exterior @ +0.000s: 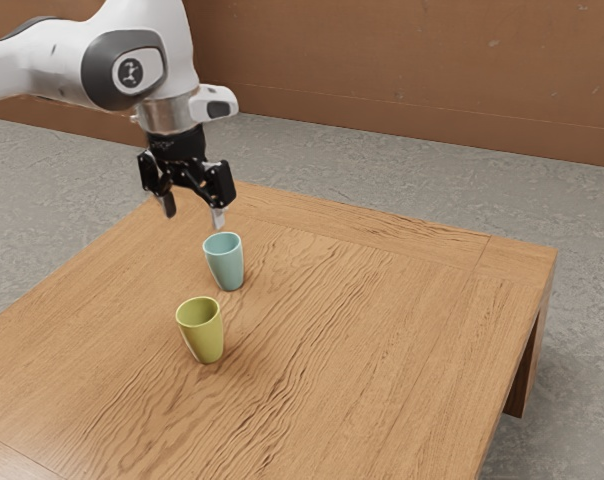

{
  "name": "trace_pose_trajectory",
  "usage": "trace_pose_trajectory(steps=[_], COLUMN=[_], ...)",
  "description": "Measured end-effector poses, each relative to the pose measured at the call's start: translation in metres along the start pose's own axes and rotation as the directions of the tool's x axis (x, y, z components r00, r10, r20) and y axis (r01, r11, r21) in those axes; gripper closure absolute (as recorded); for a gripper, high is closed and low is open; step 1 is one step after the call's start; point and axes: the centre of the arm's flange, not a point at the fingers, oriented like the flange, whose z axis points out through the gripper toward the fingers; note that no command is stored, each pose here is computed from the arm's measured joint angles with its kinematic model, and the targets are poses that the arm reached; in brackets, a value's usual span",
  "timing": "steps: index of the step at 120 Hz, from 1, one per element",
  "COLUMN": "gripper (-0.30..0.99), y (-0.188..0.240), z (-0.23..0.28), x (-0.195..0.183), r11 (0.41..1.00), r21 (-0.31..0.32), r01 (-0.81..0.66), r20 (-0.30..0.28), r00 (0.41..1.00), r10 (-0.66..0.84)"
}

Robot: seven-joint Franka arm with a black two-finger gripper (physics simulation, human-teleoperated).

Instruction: Place the left cup onto the right cup

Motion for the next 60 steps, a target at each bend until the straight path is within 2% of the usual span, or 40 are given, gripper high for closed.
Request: trace_pose_trajectory(steps=[24, 38, 60], gripper=[0.02, 0.02, 0.02], y=[-0.013, -0.026, -0.047], z=[0.006, 0.031, 0.071], x=[0.002, 0.019, 0.05], r11=[0.999, 0.998, 0.995], r21=[0.036, 0.065, 0.086], r01=[0.005, 0.022, 0.055], r20=[0.027, 0.037, 0.018], r00=[1.0, 0.999, 0.998], r10=[-0.006, -0.024, -0.057])
